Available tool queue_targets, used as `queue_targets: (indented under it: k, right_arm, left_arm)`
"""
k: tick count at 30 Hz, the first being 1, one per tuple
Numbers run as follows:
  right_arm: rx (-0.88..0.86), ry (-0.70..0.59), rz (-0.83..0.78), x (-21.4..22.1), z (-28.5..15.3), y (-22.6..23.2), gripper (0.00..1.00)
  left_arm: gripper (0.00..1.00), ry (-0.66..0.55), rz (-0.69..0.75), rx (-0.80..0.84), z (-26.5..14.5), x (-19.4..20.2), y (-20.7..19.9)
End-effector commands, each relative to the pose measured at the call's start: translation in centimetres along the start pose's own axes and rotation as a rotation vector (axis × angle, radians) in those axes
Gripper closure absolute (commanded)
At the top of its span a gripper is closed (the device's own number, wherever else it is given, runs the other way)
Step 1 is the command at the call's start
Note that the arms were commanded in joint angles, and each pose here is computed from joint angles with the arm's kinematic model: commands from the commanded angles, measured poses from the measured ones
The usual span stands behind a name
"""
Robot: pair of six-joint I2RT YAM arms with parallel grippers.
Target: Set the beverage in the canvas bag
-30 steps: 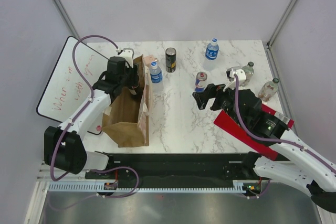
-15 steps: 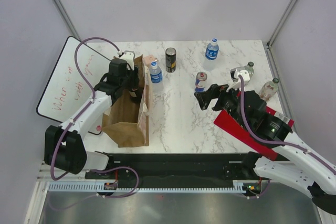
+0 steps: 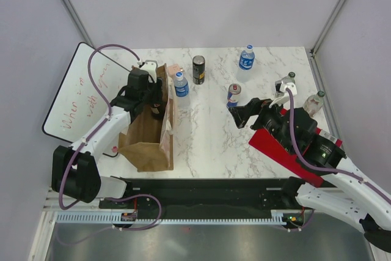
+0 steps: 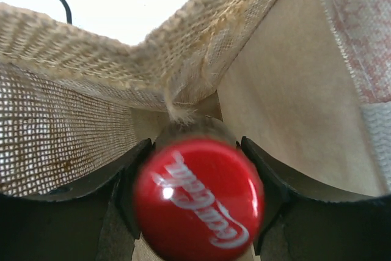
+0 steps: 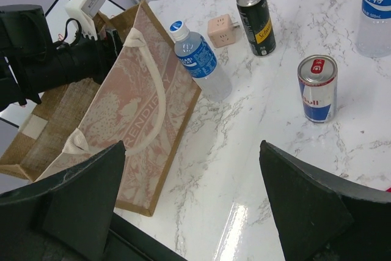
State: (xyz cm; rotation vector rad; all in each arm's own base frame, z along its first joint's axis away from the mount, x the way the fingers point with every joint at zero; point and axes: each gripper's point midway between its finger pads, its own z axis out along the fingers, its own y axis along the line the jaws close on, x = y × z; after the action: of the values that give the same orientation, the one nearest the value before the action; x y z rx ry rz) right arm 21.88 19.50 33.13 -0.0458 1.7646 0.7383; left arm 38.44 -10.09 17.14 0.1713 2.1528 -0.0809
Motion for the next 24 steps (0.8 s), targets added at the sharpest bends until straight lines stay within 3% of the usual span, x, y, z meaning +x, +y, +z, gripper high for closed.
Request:
queue_targets:
  k: [1,11,21,24]
  right_arm:
    - [-0.039,-0.055,0.049,-2.4,-1.1,1.2,0.02]
    - [-0.038,-0.058,0.065,-2.8,-1.5,1.3,0.02]
    - [0.05,0.013,0.047,-1.2,-0.1,0.2,0.02]
    - [0.096,0.033,0.016,-0.7,0.5,-0.5,0.02]
  left_arm:
    - [0.34,-0.232,-0.05,-0.012,-1.3,-6.5,0.1]
    - [0.27,-0.243,-0.057,-0.009,-2.4,-6.9,0.1]
    - [0.19,-0.302,-0.052,0.046,-8.2,-10.6,-0.2]
    - [0.06,-0.325,-0.034,0.095,-10.9,-11.8,-0.8]
